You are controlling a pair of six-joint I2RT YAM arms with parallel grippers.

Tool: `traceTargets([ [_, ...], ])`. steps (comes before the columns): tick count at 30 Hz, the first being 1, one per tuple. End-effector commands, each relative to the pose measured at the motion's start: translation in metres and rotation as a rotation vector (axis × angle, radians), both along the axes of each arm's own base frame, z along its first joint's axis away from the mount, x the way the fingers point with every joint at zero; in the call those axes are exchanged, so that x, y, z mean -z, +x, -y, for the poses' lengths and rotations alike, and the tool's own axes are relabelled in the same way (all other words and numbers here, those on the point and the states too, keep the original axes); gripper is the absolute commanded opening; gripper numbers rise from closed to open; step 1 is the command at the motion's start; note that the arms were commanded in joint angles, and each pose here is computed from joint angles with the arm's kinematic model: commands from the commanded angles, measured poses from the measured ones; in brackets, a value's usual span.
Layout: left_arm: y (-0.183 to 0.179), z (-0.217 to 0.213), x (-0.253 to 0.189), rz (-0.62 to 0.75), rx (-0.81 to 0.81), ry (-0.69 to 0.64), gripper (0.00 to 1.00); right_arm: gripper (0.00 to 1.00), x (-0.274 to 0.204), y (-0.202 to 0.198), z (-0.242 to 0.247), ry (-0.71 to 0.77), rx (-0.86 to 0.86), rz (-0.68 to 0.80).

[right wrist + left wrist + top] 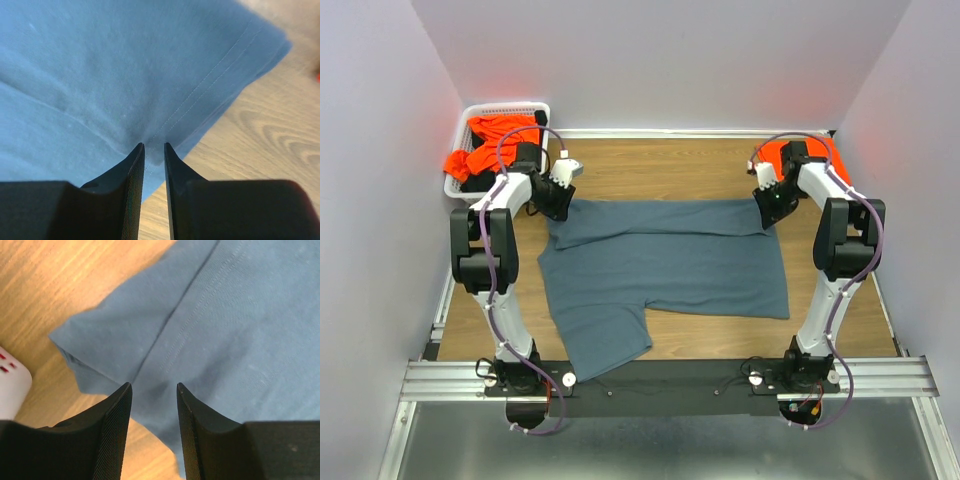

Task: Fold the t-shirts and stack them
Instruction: Fold the tshirt

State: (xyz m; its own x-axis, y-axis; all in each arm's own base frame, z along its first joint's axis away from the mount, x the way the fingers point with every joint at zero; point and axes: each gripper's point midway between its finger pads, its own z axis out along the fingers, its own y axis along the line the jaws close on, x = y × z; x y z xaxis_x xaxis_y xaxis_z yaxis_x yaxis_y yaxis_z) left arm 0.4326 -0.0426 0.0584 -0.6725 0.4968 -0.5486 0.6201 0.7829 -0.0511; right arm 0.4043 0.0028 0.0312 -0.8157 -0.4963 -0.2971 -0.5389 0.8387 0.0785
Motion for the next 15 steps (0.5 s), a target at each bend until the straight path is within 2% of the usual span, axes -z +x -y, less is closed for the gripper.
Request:
traceTargets([
  [1, 0.011, 0.016, 0.004, 0.008, 0.045, -0.001, 0.50, 0.29, -0.019, 0.014, -0.010, 0.064, 0.013, 0.029],
  [15, 0.014, 0.023, 0.035, -0.046, 0.079, 0.021, 0.49, 0.29, -0.021, 0.015, -0.011, 0.069, 0.017, 0.019],
])
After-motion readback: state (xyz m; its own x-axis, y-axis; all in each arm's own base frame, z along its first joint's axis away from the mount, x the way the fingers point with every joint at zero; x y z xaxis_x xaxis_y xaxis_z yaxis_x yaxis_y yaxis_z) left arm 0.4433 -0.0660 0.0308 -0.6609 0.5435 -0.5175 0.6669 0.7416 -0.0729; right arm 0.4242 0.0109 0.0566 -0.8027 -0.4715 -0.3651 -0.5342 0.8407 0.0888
